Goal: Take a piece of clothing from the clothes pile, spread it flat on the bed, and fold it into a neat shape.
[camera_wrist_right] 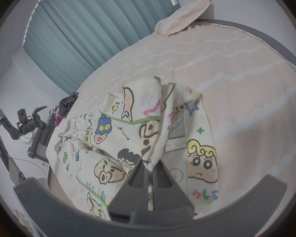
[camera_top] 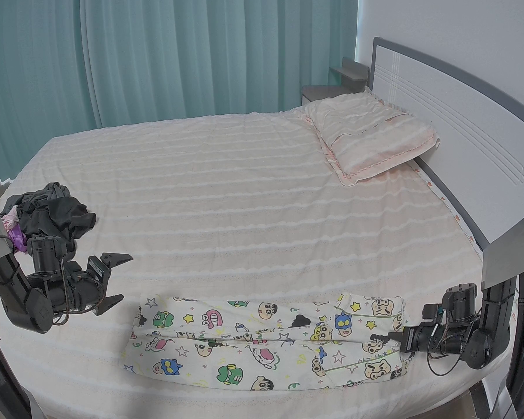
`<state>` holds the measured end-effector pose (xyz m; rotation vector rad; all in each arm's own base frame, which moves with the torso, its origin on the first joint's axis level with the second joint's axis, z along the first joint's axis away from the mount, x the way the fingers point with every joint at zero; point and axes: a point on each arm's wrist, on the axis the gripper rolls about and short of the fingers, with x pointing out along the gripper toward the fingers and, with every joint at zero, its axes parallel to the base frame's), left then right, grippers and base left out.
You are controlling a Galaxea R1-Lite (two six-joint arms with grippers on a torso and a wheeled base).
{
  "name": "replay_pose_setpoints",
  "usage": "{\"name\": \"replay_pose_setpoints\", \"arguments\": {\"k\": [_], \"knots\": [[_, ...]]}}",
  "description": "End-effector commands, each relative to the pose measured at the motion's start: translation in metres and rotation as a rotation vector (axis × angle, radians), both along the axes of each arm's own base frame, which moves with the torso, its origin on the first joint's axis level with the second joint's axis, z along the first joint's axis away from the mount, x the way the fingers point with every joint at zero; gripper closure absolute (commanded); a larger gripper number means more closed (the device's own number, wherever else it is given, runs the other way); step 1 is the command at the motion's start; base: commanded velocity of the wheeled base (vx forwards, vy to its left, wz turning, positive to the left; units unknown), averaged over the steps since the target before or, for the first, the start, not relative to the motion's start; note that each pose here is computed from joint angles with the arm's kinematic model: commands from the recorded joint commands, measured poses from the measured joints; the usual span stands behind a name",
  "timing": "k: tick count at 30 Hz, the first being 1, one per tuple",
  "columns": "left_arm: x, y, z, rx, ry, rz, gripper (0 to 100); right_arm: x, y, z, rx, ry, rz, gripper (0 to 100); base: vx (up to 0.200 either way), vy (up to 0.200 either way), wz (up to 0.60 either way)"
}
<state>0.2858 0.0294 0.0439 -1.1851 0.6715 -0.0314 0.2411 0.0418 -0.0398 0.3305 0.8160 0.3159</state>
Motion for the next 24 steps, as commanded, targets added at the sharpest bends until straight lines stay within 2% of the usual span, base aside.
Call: {"name": "replay_pose_setpoints", "arguments": {"k": [1, 2, 3, 11, 17, 22, 24], "knots": [[0.000, 0.000, 0.000, -0.001, 0.001, 0.000, 0, -0.005, 0.001, 0.000, -0.004, 0.012, 0.008, 100, 0.000, 0.000, 0.00], [0.000, 0.000, 0.000, 0.000, 0.002, 0.001, 0, -0.005, 0.001, 0.000, -0.004, 0.012, 0.009, 100, 0.000, 0.000, 0.00], [0.000, 0.000, 0.000, 0.000, 0.002, 0.001, 0, -0.005, 0.001, 0.001, -0.005, 0.010, 0.011, 0, 0.000, 0.000, 0.00], [0.000, 0.000, 0.000, -0.001, 0.001, -0.001, 0, -0.005, -0.008, 0.015, 0.001, -0.046, -0.027, 0, 0.000, 0.000, 0.00], [0.000, 0.000, 0.000, -0.001, 0.001, -0.001, 0, -0.007, -0.015, 0.046, 0.010, -0.171, -0.065, 0, 0.000, 0.000, 0.00], [0.000, -0.001, -0.001, -0.001, 0.003, -0.003, 0, 0.004, -0.010, 0.065, 0.025, -0.275, -0.051, 0, 0.000, 0.000, 0.00], [0.000, -0.001, -0.001, -0.001, 0.003, -0.003, 0, 0.006, -0.009, 0.065, 0.026, -0.281, -0.045, 0, 0.000, 0.000, 0.00]]}}
